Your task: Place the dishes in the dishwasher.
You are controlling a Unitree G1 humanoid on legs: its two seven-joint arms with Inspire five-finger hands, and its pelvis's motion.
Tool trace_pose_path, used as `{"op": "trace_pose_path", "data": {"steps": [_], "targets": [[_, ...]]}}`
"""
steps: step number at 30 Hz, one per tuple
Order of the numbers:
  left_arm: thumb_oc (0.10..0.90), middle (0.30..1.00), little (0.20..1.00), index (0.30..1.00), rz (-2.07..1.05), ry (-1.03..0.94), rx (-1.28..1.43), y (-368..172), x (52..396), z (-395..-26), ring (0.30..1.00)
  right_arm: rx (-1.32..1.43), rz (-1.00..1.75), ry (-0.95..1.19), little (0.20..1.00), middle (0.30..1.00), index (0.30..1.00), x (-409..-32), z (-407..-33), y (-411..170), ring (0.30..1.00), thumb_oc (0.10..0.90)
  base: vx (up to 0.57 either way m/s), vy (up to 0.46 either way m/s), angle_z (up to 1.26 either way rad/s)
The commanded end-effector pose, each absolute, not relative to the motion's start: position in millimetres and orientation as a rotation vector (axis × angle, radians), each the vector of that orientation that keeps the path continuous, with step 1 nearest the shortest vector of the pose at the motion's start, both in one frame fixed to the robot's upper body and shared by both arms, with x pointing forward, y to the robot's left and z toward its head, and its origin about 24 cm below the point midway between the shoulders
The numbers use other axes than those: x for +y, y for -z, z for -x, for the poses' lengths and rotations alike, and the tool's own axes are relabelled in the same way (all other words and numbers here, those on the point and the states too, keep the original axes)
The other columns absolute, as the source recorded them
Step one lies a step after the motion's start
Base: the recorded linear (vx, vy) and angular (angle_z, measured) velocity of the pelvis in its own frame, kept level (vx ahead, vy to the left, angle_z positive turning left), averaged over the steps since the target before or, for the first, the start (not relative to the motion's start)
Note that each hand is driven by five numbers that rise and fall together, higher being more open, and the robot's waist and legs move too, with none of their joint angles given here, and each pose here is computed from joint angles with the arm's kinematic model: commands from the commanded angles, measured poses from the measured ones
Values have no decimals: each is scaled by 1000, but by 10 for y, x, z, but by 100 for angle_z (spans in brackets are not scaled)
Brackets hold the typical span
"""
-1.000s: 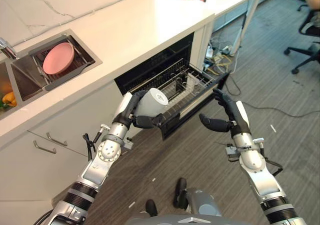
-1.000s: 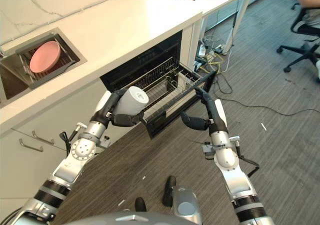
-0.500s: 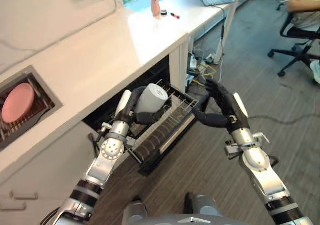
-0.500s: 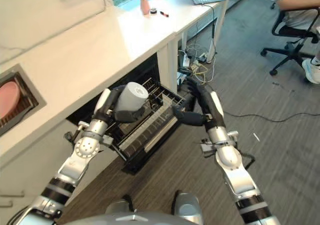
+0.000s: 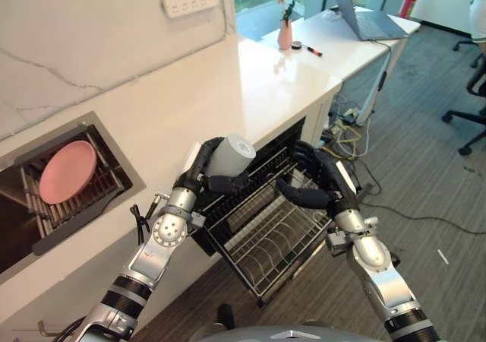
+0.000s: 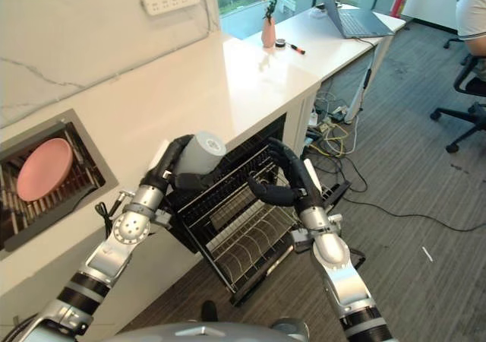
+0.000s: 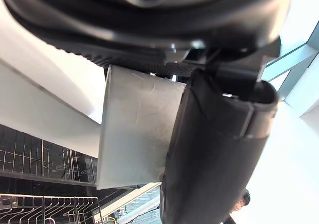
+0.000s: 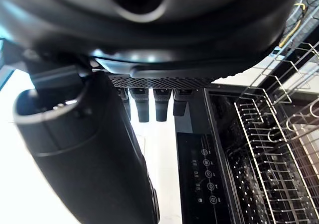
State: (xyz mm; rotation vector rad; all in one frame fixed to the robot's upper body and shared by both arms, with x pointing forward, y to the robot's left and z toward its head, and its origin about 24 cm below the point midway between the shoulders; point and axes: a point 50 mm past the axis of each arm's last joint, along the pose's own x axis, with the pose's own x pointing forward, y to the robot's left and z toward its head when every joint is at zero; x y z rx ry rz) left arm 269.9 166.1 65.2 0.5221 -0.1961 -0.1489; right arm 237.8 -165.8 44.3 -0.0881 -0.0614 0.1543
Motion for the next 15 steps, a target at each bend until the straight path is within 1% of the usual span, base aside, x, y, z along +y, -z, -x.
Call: {"op": "trace_pose_path", "data": {"steps": [1,3,10,12,15], "targets": [[400,300,300,300,-501,84,-485,-1245,1684,-2806,300,-352,70,-149,900,900,900,-1637,-2550,-1000,900,800,8,4,-9],[400,300,300,300,-496,85,-485,-1246,1679,-2811,300,-354,64,-149,900,900,900,-1633,-2551,-1004,900,800,13,-19,-4],[400,300,300,300,-400,117,-478,-1236,1579,-2826,300,-375,-97,-188,900,900,900,-1527,-2536,-1063,900,800,19,-33,-6],[400,300,300,300,-329,127,-465,-1215,1501,-2846,300,-391,-230,-226,900,900,900,-1439,-2504,-1122,900,800,42,-80,-20],[400,300,300,300,-294,126,-457,-1197,1432,-2878,300,-416,-336,-263,900,900,900,-1370,-2471,-1207,900,800,33,-79,-25]]}}
